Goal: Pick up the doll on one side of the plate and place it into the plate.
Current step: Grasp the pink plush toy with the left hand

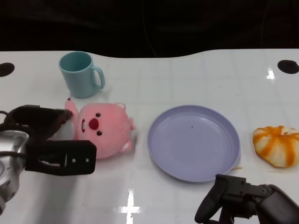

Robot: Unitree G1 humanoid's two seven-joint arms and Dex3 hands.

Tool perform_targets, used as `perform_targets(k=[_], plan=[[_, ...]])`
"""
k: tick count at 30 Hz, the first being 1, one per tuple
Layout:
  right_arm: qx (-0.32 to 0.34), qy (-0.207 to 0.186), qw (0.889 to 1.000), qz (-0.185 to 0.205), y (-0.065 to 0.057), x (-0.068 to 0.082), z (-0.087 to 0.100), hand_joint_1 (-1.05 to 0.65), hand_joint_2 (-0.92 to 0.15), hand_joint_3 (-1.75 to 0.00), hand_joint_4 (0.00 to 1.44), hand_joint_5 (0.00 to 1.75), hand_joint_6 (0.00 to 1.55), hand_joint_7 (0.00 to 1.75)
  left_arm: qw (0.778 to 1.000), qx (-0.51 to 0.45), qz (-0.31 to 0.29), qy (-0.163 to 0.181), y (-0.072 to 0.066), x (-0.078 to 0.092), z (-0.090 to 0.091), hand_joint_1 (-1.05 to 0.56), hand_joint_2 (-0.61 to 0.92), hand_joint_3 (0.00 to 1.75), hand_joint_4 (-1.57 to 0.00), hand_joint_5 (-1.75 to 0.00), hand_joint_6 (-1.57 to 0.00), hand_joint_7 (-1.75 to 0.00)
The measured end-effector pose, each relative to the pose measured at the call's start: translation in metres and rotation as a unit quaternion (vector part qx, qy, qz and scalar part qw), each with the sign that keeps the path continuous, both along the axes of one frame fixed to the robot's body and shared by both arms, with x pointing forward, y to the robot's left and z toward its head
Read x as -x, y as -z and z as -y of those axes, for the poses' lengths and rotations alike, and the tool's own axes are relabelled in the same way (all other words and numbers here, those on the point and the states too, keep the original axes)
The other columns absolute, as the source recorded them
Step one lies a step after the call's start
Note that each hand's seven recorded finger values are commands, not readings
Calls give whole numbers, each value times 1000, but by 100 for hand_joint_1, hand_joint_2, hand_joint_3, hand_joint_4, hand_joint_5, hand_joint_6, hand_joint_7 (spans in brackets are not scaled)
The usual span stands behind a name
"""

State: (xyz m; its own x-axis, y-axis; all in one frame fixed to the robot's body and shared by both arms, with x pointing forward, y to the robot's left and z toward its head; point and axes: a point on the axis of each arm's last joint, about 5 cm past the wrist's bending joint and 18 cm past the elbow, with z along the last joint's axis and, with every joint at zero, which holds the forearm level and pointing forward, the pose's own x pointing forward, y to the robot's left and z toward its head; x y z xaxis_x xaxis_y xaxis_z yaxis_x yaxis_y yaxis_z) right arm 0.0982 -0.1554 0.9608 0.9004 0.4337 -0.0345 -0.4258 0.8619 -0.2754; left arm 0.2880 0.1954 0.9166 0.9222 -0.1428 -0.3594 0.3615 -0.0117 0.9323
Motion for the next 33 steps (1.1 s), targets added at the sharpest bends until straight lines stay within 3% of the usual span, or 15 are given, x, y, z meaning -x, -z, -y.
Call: perform_targets(k=[11,16,17,18,19,20,21,23,25,26,28,31,32,33], plan=[[-1,2,1000,-1,-3,4,0,-25,-92,-32,70,157,61,129,999,1,-35,-14,13,-19,14,-64,90,1,-26,-11,-37,-1],[-2,2,1000,0,-6,6,0,-24,-92,-32,70,157,61,129,997,14,-72,-36,13,-27,20,-54,92,3,-39,-9,-47,-3],[-2,3,1000,-1,-6,6,0,-24,-92,-32,70,157,61,129,996,18,-77,-41,14,-28,20,-51,92,3,-49,-13,-52,-4],[-2,3,1000,-2,-6,6,0,-24,-92,-32,70,157,61,129,995,21,-82,-44,15,-28,21,-45,92,3,-59,-38,-61,-3],[-2,3,1000,-3,-6,6,0,-25,-92,-32,70,157,61,129,995,27,-87,-49,16,-28,21,-38,92,3,-67,-78,-76,-4],[-2,4,1000,-3,-6,6,0,-25,-92,-32,70,157,61,129,994,32,-91,-53,17,-28,20,-36,92,2,-71,-92,-85,-5],[-2,4,1000,-4,-6,6,0,-25,-92,-32,69,157,61,129,993,35,-94,-56,18,-28,20,-34,92,2,-72,-97,-91,-4],[-2,5,1000,-6,-6,6,0,-24,-92,-32,69,156,60,129,994,42,-88,-56,21,-27,21,-33,92,1,-77,-70,-111,-5],[-2,5,1000,-8,-6,7,0,-24,-92,-32,69,156,60,129,995,46,-74,-52,24,-26,20,-32,92,2,-76,-90,-122,-8],[-2,5,1000,-9,-6,7,0,-24,-92,-32,68,156,60,129,995,49,-67,-52,25,-25,20,-32,92,12,-76,-110,-116,-5],[-1,6,1000,-10,-6,7,0,-24,-92,-32,68,156,60,129,996,53,-52,-52,30,-21,19,-32,92,21,-73,-121,-106,-1],[-1,6,1000,-10,-6,7,0,-24,-92,-32,69,157,60,129,997,60,-26,-50,36,-16,18,-30,92,28,-71,-132,-108,-2],[-1,6,1000,-10,-6,7,0,-25,-92,-32,69,157,60,129,996,69,-10,-52,41,-13,16,-29,92,28,-68,-153,-110,-26],[0,6,1000,-10,-6,7,0,-25,-92,-32,69,157,60,129,995,82,6,-55,45,-9,15,-29,92,29,-68,-162,-93,-71]])
